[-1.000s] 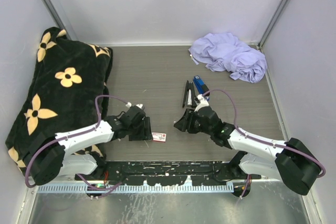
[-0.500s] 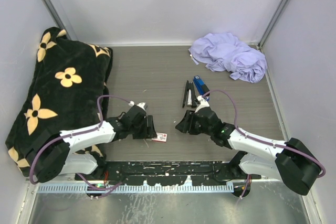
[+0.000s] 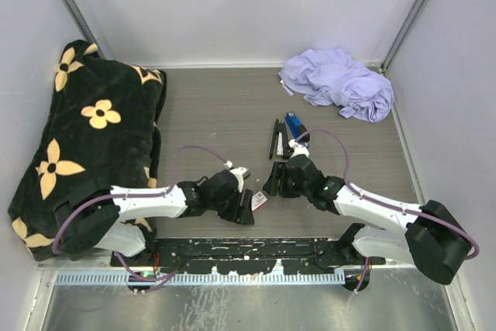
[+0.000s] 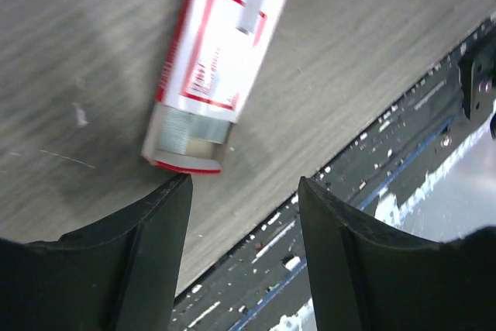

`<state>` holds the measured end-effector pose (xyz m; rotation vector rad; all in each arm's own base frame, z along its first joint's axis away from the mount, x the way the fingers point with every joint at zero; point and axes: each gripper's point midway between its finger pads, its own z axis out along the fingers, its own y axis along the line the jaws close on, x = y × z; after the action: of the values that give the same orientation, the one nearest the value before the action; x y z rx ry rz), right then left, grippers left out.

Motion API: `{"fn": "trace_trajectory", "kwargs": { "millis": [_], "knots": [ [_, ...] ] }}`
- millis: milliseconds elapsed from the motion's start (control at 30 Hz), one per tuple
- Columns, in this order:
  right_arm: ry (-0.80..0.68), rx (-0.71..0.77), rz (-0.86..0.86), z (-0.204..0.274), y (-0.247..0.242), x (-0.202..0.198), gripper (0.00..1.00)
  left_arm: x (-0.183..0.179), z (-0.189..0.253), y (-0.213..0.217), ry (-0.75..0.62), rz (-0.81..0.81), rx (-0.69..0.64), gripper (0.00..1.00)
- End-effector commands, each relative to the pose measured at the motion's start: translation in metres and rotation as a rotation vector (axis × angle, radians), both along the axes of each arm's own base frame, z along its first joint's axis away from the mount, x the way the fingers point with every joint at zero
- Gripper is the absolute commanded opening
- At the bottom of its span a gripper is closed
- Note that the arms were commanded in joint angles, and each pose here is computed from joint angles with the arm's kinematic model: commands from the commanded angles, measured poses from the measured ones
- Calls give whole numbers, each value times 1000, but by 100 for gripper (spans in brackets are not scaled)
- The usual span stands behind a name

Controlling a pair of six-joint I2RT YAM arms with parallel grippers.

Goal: Load the staples into the stapler
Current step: Move the staple box to the center of the board, then open the staple box at the center of the board.

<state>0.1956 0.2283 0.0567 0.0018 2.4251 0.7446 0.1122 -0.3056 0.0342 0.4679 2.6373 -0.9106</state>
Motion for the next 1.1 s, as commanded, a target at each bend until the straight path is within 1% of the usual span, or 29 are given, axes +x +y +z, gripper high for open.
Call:
{"fn": "trace_trajectory", "kwargs": {
  "millis": [0,67,133,200,233,267,367,467,533,633,733,867,967,1067],
  "knots": [
    [-25,-77,-24,13,-8,9,65,-3,20,-11,-60,-18,-73,60],
    [-28,-82,17,14,-2,4,75,5,27,2,-135,30,-83,61],
    [-35,-93,69,13,6,-2,78,16,31,19,-217,93,-78,64],
    [-58,-113,144,11,15,-8,86,26,34,37,-297,153,-64,74],
    [-65,-123,170,11,18,-9,90,30,34,45,-332,173,-64,77],
    [-71,-132,190,10,21,-10,92,33,38,49,-368,187,-79,78],
    [-98,-155,255,11,28,-10,93,38,47,58,-490,188,-141,81],
    [-119,-200,316,9,36,-10,93,42,62,60,-663,152,-209,81],
    [-130,-212,366,9,42,-12,93,42,66,59,-747,99,-216,81],
    [-132,-219,433,7,53,-15,93,39,66,56,-835,27,-208,81],
    [-125,-228,471,3,60,-18,93,33,71,47,-901,-26,-229,81],
    [-121,-235,488,-1,65,-20,93,27,70,35,-965,-92,-188,80],
    [-125,-253,489,-4,65,-21,93,21,62,25,-1014,-139,-130,78],
    [-123,-277,486,-10,64,-22,93,17,57,17,-1050,-157,-108,78]
  ]
}}
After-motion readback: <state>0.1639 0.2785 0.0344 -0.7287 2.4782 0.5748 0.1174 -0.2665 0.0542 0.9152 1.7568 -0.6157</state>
